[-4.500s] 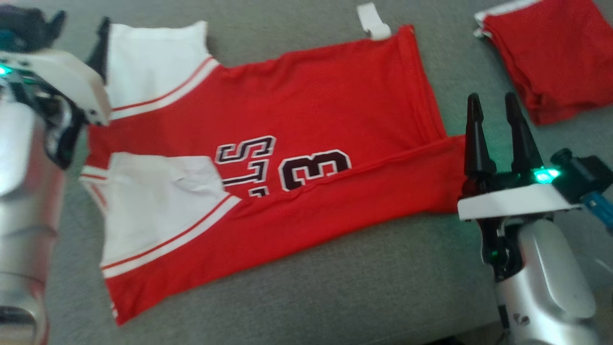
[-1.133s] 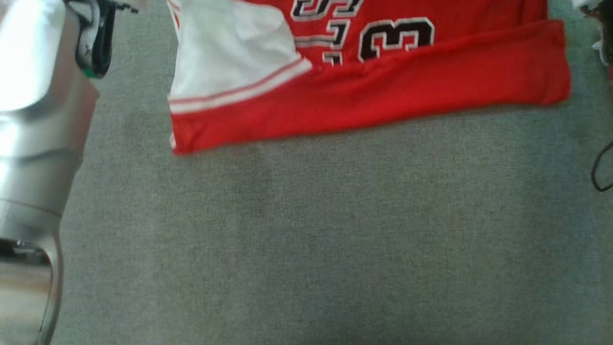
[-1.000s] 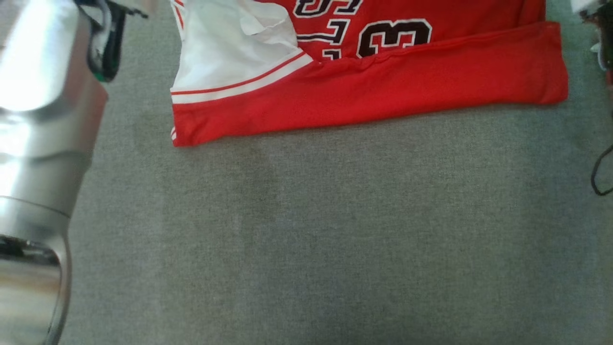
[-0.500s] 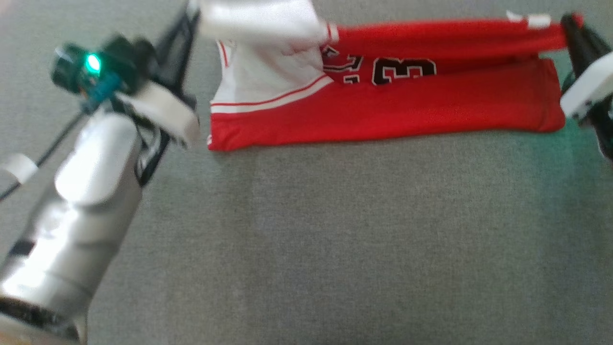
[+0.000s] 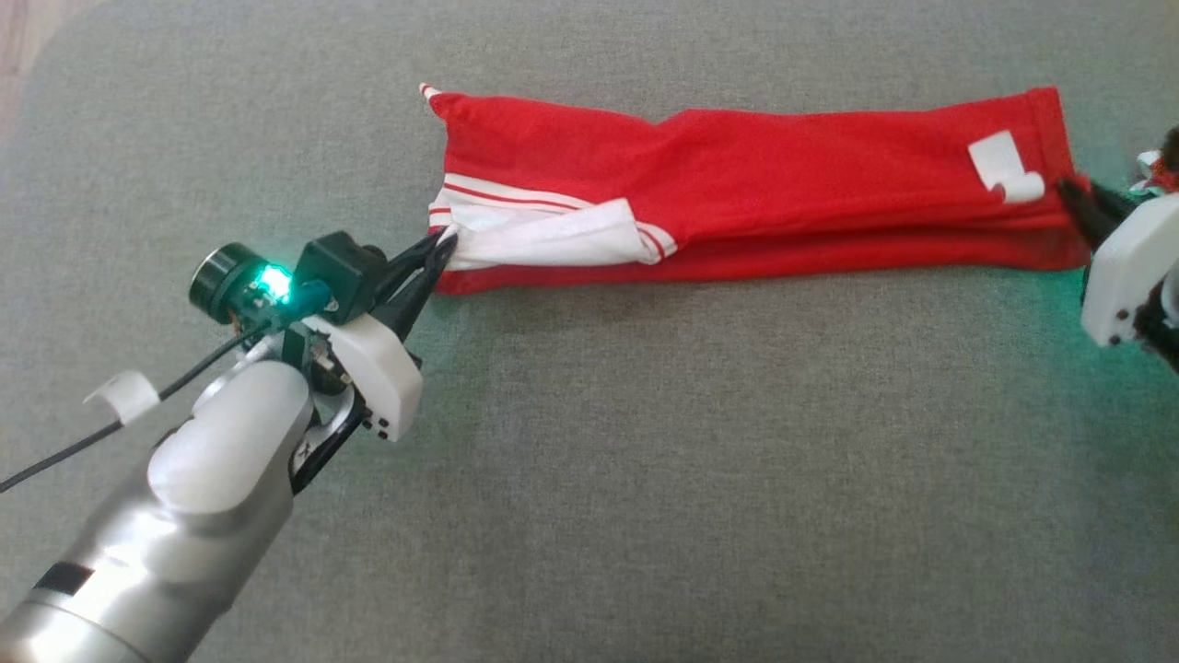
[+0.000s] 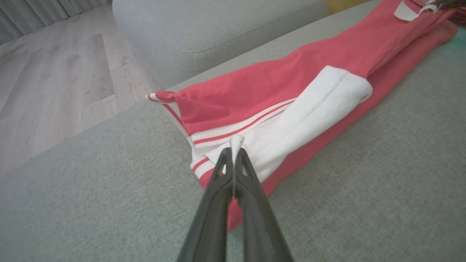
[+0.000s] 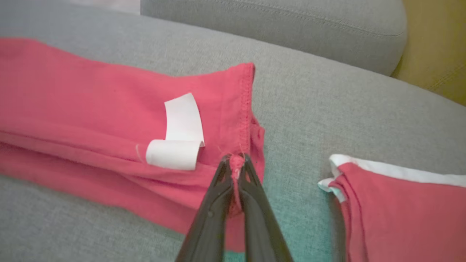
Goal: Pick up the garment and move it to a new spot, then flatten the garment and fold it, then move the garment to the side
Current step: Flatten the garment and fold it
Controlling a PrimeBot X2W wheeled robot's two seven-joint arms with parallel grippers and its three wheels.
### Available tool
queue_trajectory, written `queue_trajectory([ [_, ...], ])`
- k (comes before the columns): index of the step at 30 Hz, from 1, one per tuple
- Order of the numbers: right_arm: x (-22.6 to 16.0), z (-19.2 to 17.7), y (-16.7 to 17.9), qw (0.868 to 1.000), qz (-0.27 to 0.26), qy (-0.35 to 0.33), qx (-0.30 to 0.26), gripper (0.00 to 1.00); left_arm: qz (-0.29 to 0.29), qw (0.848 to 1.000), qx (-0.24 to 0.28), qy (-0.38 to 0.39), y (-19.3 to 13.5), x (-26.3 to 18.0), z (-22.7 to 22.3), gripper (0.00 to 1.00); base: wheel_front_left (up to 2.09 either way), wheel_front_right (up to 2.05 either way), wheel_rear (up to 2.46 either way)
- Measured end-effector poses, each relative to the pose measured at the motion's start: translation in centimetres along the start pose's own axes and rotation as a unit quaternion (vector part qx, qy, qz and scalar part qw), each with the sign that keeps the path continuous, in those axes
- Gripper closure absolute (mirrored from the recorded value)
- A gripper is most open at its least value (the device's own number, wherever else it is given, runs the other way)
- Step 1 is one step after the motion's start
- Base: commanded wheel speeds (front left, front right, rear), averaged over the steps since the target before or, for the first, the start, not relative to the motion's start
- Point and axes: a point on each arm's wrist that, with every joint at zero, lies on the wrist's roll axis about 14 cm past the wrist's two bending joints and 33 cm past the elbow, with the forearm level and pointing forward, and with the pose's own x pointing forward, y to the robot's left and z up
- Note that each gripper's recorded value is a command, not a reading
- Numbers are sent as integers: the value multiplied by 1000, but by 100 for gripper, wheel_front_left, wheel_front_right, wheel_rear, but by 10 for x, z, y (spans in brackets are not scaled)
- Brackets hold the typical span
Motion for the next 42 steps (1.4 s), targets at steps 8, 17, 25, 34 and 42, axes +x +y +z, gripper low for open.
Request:
queue_trajectory([
  [8,1,-33,4,997,11,70,-31,100,-10,1000,3,17,-4,7,-9,100,0,0,0],
  [17,-3,-20,-2,999,7,37,17,0,3,1000,9,21,-3,13,-14,0,0,0,0],
  [25,-32,84,1,972,11,-201,120,0,87,981,-61,-165,20,2,78,0,0,0,0],
  [34,-79,148,19,908,-1,-382,170,0,153,918,-169,-324,34,-47,155,0,0,0,0],
  [42,-93,83,57,894,-35,-376,240,0,201,913,-223,-275,10,-68,80,0,0,0,0],
])
